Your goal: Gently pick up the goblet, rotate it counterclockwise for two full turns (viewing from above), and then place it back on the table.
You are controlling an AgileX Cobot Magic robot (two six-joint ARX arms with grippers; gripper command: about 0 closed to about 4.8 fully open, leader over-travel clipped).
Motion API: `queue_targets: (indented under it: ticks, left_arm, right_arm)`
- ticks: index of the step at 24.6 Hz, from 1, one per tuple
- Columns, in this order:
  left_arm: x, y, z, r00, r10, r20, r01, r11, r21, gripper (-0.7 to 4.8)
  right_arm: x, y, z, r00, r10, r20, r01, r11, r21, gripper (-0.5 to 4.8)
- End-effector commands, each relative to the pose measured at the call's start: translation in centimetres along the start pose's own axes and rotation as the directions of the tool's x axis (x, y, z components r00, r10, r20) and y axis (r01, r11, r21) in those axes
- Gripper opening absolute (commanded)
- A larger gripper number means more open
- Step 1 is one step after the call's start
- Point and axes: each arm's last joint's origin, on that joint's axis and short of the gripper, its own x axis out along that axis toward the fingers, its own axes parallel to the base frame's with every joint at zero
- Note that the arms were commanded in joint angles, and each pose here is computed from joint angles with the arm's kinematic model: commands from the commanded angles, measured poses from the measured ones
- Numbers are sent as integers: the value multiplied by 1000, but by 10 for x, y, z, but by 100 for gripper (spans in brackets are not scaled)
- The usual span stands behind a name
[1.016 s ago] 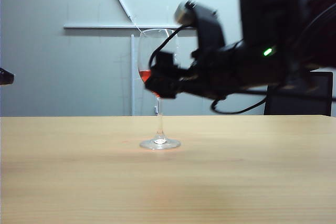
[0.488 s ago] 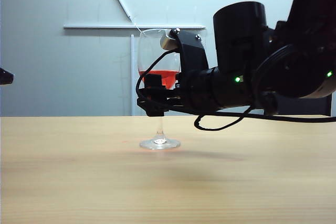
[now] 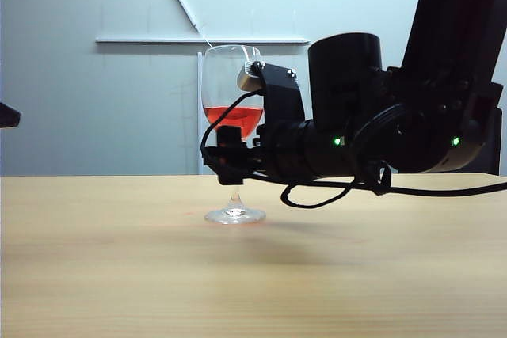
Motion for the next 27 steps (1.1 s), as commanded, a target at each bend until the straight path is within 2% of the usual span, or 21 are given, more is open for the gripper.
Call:
queue_targets:
  ticks: [1,4,9,14,17,19,22,27]
  left_arm:
    - [0,0,2,1000,3,14,-3,1000,1,-5]
    - [0,0,2,1000,4,15,-4,1000,1,-5]
    - [0,0,2,1000,4,15,-4,1000,1,-5]
    - [0,0,2,1000,4,15,-4,1000,1,-5]
    - [0,0,2,1000,4,15,-4,1000,1,-5]
    - [0,0,2,1000,4,15,-4,1000,1,-5]
    - [0,0,2,1000,4,15,-4,1000,1,-5]
    - [0,0,2,1000,4,15,-4,1000,1,-5]
  right_arm:
    - [1,1,5,999,4,32,-4,1000,11,290]
    - [1,1,5,999,4,32,-4,1000,11,249]
    - [1,1,7,999,4,52,-7,998,57,234]
    - [1,1,10,997,4,73,-9,998,57,189]
    - [1,1,11,997,2,79,-7,998,57,142]
    - [1,1,10,997,3,79,-7,998,57,142]
    - [1,1,10,997,6,79,-11,998,58,78]
    - [1,1,11,997,6,80,-11,998,58,16]
